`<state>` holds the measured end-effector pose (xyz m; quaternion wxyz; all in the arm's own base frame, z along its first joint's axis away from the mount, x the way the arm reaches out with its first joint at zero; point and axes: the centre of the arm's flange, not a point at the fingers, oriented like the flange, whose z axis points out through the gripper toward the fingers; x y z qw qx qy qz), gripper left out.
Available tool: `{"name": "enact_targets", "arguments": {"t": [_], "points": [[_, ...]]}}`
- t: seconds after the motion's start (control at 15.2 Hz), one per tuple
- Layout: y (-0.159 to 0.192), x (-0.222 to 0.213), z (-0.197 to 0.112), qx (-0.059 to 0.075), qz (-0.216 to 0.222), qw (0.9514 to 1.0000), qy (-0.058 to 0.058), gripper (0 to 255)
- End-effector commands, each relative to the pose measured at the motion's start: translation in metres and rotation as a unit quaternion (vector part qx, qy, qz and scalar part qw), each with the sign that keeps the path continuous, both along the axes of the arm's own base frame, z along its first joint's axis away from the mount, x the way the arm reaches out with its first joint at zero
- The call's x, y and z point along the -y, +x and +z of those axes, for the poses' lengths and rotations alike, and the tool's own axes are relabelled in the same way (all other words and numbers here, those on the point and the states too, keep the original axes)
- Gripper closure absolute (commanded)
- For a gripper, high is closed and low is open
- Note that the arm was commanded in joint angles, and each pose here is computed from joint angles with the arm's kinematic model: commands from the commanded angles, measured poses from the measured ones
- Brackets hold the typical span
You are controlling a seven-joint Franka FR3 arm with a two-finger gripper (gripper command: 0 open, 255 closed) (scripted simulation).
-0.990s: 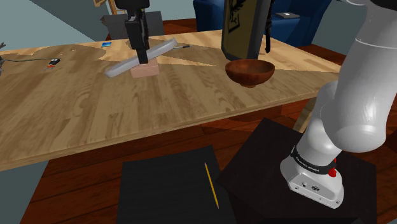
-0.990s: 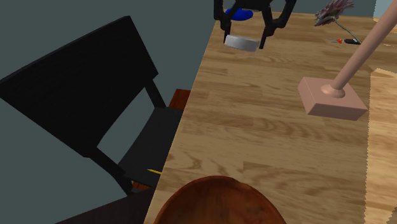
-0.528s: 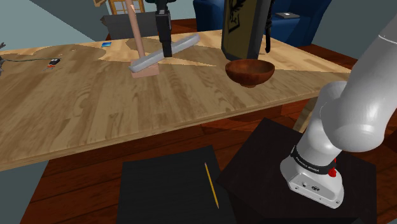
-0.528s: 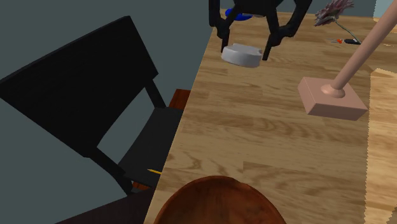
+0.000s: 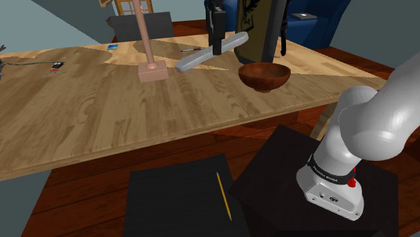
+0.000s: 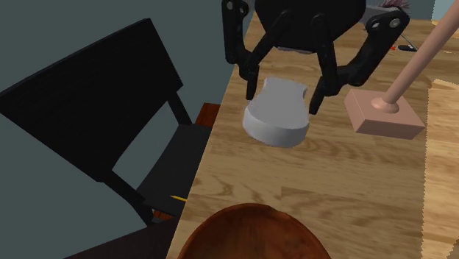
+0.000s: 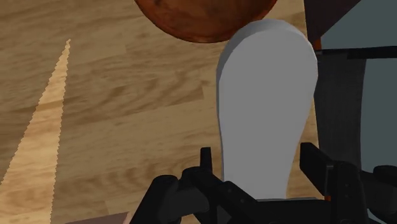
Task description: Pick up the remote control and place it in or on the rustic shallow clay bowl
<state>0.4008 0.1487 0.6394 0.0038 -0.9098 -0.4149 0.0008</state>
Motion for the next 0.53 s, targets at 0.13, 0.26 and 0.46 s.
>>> {"name": "enact_targets", "arguments": {"t": [0.13,0.26,0.46], "points": [[-0.029,0.047,0.001,0.000,0.001,1.0000,0.000,255],[-0.043,0.069,0.001,0.000,0.001,1.0000,0.000,255],[-0.064,0.102,0.001,0.000,0.001,1.0000,0.000,255]]}}
